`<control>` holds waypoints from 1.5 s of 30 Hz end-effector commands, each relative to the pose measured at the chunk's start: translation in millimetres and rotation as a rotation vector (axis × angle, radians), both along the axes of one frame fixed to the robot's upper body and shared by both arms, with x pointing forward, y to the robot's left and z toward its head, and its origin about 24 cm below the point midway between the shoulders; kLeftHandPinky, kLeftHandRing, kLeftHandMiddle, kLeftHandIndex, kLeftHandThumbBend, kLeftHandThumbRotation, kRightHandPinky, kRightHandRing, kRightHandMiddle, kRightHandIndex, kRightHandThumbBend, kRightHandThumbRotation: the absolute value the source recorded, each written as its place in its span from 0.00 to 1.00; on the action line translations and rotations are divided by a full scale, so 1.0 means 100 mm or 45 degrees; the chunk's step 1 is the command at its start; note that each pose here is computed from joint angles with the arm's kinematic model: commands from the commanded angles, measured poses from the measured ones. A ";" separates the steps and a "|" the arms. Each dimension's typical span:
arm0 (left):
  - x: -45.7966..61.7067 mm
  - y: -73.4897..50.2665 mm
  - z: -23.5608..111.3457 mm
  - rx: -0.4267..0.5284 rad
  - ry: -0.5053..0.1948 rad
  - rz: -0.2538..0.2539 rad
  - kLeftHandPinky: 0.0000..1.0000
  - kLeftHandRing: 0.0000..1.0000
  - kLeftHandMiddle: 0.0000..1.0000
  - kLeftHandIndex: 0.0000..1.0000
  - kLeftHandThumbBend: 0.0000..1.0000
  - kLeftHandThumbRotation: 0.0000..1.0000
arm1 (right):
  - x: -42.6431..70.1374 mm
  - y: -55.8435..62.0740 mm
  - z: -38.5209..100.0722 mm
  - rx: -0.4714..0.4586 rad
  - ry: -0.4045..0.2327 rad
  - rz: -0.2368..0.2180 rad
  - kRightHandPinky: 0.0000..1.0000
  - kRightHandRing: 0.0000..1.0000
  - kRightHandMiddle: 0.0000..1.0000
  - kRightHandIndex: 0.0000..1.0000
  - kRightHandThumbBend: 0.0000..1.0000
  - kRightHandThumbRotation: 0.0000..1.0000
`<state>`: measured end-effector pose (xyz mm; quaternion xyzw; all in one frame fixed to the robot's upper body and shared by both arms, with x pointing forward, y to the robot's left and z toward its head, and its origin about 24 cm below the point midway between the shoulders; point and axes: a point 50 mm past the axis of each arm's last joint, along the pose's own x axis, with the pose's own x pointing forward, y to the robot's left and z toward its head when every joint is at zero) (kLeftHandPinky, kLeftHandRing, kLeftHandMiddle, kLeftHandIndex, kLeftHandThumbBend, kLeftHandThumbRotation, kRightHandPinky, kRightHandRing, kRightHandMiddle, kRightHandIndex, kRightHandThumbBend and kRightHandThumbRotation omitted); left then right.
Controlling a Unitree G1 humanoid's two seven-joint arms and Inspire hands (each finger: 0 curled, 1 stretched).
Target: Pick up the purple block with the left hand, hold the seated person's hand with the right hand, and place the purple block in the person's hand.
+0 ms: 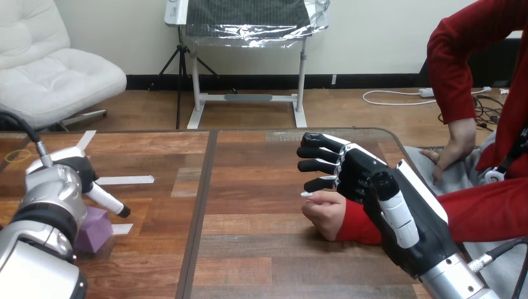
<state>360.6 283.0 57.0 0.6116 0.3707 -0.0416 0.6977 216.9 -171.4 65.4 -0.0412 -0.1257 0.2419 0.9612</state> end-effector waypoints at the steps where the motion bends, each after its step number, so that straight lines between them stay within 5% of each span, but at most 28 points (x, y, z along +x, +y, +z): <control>1: 0.19 -0.06 0.36 0.025 -0.131 -0.037 0.52 0.82 0.91 0.89 0.75 0.35 | 0.06 0.02 0.23 0.011 -0.147 0.007 0.69 0.80 0.82 0.83 0.90 1.00; 23: 0.18 -0.06 0.34 0.023 -0.102 -0.018 0.52 0.85 0.93 0.89 0.76 0.35 | 0.06 0.02 0.23 -0.002 -0.151 0.016 0.69 0.80 0.82 0.83 0.90 1.00; 45: 0.16 -0.11 0.25 0.109 -0.025 -0.111 0.45 0.82 0.88 0.85 0.78 0.38 | 0.06 0.03 0.24 0.003 -0.154 0.017 0.69 0.80 0.82 0.83 0.90 1.00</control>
